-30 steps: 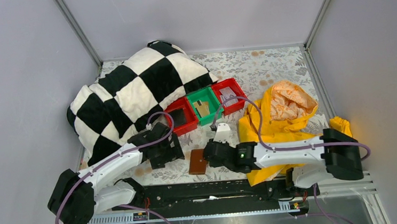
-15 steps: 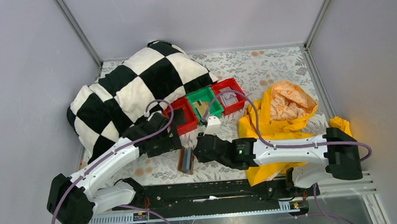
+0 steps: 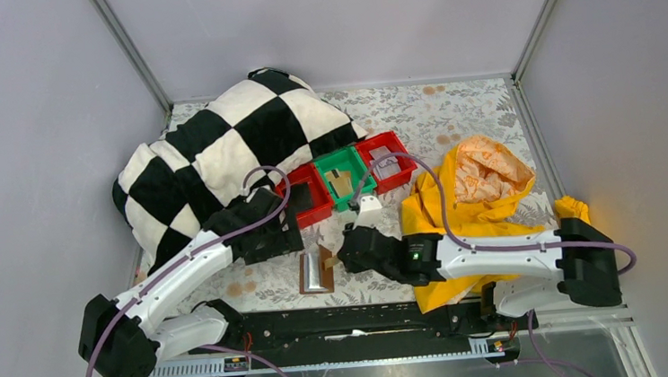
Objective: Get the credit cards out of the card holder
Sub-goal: Open the card holder at the center of the board.
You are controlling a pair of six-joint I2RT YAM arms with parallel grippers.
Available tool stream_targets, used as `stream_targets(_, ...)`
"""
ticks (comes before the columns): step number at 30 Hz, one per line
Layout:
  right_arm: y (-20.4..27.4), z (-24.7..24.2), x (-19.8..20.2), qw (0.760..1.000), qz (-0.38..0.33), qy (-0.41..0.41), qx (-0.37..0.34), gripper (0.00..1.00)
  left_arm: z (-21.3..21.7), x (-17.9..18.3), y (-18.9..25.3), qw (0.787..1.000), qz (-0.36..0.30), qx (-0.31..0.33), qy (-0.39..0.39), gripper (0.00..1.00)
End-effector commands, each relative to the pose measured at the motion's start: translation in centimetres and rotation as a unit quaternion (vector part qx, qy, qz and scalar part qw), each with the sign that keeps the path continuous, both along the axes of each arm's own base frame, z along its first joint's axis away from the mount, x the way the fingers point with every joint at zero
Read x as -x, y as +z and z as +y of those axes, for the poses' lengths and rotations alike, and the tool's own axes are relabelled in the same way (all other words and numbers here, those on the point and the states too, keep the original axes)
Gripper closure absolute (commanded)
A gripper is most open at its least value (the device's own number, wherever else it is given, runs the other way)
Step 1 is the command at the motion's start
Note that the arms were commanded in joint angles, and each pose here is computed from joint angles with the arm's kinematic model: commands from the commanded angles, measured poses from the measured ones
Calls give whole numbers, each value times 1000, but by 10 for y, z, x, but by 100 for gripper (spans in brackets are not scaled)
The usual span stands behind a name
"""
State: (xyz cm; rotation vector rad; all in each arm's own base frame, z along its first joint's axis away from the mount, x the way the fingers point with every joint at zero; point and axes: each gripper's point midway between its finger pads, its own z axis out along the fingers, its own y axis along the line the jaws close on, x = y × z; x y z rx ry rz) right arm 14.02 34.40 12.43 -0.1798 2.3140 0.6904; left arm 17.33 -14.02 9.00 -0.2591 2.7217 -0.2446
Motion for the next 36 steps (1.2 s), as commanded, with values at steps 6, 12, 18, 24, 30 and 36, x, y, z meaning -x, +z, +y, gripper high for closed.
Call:
stream_targets(6,-30,-72,-12,997,21,-51,46,100,-11,1,-6,1000,9,29,-7,2)
stream_targets(12,-64,-102,-14,992,55,-76,87,100,-14,0,-9,999,13,33,-8,2)
stream_targets(18,-91,-123,-14,984,81,-100,122,100,-15,2,-11,999,16,33,-11,2)
stream_targets(24,-108,-134,-14,974,99,-103,175,100,-16,2,-11,999,17,35,-13,2)
stream_targets(30,-98,-129,-19,976,90,-102,171,80,-18,0,-9,999,15,37,-16,2)
stream_targets(36,-84,-122,-23,980,79,-95,156,65,-19,1,-11,999,18,39,-19,2)
